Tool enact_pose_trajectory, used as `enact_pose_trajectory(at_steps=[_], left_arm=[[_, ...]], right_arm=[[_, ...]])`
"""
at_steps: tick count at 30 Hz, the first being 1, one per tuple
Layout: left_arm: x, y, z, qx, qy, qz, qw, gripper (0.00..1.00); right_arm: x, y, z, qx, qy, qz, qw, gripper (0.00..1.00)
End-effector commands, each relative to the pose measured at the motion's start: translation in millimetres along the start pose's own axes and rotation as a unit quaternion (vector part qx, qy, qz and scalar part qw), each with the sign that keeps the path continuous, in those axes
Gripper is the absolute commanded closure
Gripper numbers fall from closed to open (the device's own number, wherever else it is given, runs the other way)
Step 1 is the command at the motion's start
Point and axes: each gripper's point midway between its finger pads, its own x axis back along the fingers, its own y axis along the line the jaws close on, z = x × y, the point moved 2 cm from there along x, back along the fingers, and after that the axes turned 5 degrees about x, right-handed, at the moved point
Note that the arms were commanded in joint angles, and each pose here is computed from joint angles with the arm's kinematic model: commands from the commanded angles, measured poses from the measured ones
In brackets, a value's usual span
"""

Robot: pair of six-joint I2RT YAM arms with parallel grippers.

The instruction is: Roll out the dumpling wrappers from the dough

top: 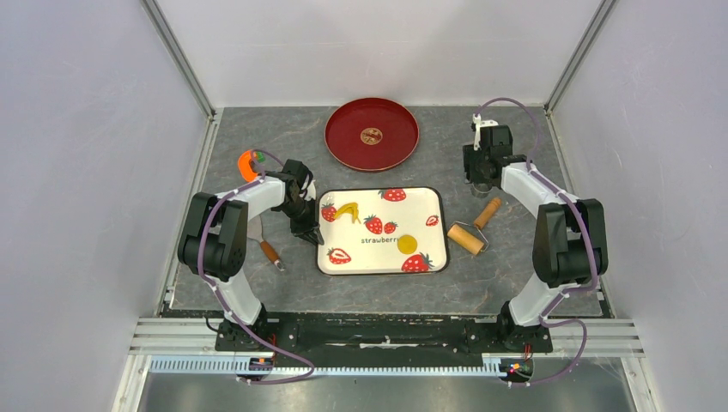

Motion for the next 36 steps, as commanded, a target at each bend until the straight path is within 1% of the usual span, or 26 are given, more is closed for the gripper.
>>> enact_pose_trajectory(at_steps=[1, 3, 5, 8, 12, 15, 18, 22, 23, 25, 26, 28, 31, 36], left_arm=[[-10.8, 16.3, 8.5, -0.033, 0.005, -0.045, 0.998, 0.98], [-10.9, 16.0, 8.5, -0.033, 0.005, -0.045, 0.998, 0.98], [-10.9, 16.1, 8.6, -0.032, 0.005, -0.045, 0.998, 0.98], [-11.7, 16.7, 9.1, -0.032, 0.006, -0.045, 0.998, 0.98], [-12.0, 16.6, 9.6, -0.028, 0.004, -0.043, 0.999, 0.98], [-12.0, 16.3, 11.2, -0.027, 0.005, -0.041, 0.999, 0.98], [-11.5, 17.3, 13.3, -0.026, 0.005, -0.042, 0.999, 0.98], [-10.7, 17.7, 15.9, -0.024, 0.005, -0.041, 0.999, 0.98], [-10.6, 17.6, 16.5, -0.023, 0.005, -0.041, 0.999, 0.98], [-10.4, 16.8, 17.4, -0.021, 0.005, -0.037, 0.999, 0.98], [-10.7, 16.8, 18.1, -0.020, 0.006, -0.036, 0.999, 0.98], [-10.4, 16.0, 18.4, -0.019, 0.006, -0.034, 0.999, 0.98], [-8.5, 13.7, 19.2, -0.017, 0.004, -0.030, 0.999, 0.98], [-4.0, 9.6, 21.0, -0.015, 0.000, -0.018, 1.000, 0.98]], right_arm=[[1.2, -2.0, -7.9, 0.001, -0.014, 0.009, 1.000, 0.45], [3.5, 2.4, -12.4, 0.001, -0.020, -0.005, 1.000, 0.41], [5.6, 11.4, -19.0, -0.015, -0.029, -0.027, 0.999, 0.37], [7.0, 32.6, -32.5, -0.015, -0.044, -0.065, 0.997, 0.37], [4.2, 79.4, -52.8, 0.004, -0.054, -0.129, 0.990, 0.38], [-4.3, 116.9, -67.8, 0.003, -0.053, -0.183, 0.982, 0.41], [-14.7, 154.8, -84.0, -0.011, -0.049, -0.241, 0.969, 0.48], [-26.7, 195.6, -109.8, -0.064, -0.044, -0.317, 0.945, 0.64], [-31.7, 203.4, -114.5, -0.076, -0.043, -0.329, 0.940, 0.68], [-39.2, 216.9, -123.6, -0.102, -0.043, -0.350, 0.930, 0.73], [-44.8, 222.9, -127.3, -0.111, -0.041, -0.360, 0.926, 0.77], [-57.4, 231.1, -129.1, -0.129, -0.020, -0.368, 0.921, 0.83], [-78.6, 233.4, -119.3, -0.138, 0.008, -0.352, 0.926, 0.88], [-100.7, 222.2, -84.9, -0.115, 0.063, -0.309, 0.942, 0.90]])
